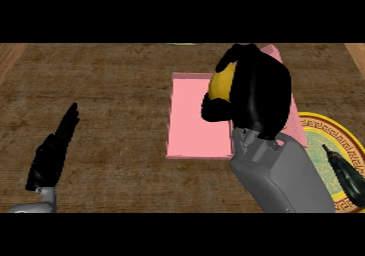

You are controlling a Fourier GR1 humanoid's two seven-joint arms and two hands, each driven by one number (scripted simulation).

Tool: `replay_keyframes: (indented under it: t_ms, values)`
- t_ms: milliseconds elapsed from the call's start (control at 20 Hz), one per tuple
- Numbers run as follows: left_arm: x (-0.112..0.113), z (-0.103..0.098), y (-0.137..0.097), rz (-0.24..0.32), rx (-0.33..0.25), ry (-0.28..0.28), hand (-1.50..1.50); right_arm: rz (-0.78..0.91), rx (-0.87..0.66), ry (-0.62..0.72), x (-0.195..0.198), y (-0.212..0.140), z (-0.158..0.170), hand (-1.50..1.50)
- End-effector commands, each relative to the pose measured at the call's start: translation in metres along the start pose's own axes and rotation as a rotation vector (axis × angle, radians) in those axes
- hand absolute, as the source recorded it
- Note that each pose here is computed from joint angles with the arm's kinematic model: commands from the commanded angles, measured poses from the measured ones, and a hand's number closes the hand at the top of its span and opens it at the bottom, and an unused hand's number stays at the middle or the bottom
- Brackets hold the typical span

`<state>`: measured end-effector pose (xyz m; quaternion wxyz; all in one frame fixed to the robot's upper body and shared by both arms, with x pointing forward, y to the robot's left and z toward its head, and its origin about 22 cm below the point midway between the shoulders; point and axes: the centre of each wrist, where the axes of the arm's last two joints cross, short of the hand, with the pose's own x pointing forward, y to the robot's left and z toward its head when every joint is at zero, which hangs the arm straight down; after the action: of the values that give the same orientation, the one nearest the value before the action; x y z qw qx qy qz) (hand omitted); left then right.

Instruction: Pick the lemon from the plate and place it in the cardboard box

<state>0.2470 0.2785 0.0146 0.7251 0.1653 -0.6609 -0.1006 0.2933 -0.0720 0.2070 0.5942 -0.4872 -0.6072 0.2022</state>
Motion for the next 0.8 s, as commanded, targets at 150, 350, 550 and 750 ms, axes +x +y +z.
replay_keyframes:
  t_ms: [150, 350, 550, 750]
  values:
    - [-0.011, 0.004, 0.024, 0.006, 0.008, 0.005, 0.00, 0.013, 0.086, 0.154, 0.006, 0.045, -0.046, 1.50]
    - [0.007, 0.003, 0.004, -0.009, 0.005, -0.009, 0.00, 0.032, 0.115, 0.210, -0.004, 0.082, -0.058, 1.50]
    - [-0.007, 0.002, 0.010, 0.004, -0.004, -0.003, 0.00, -0.049, 0.129, 0.296, -0.029, 0.108, -0.072, -1.50]
    - [-0.005, 0.001, 0.006, -0.008, -0.017, -0.016, 0.00, -0.094, 0.094, 0.281, -0.025, 0.126, -0.081, -1.50]
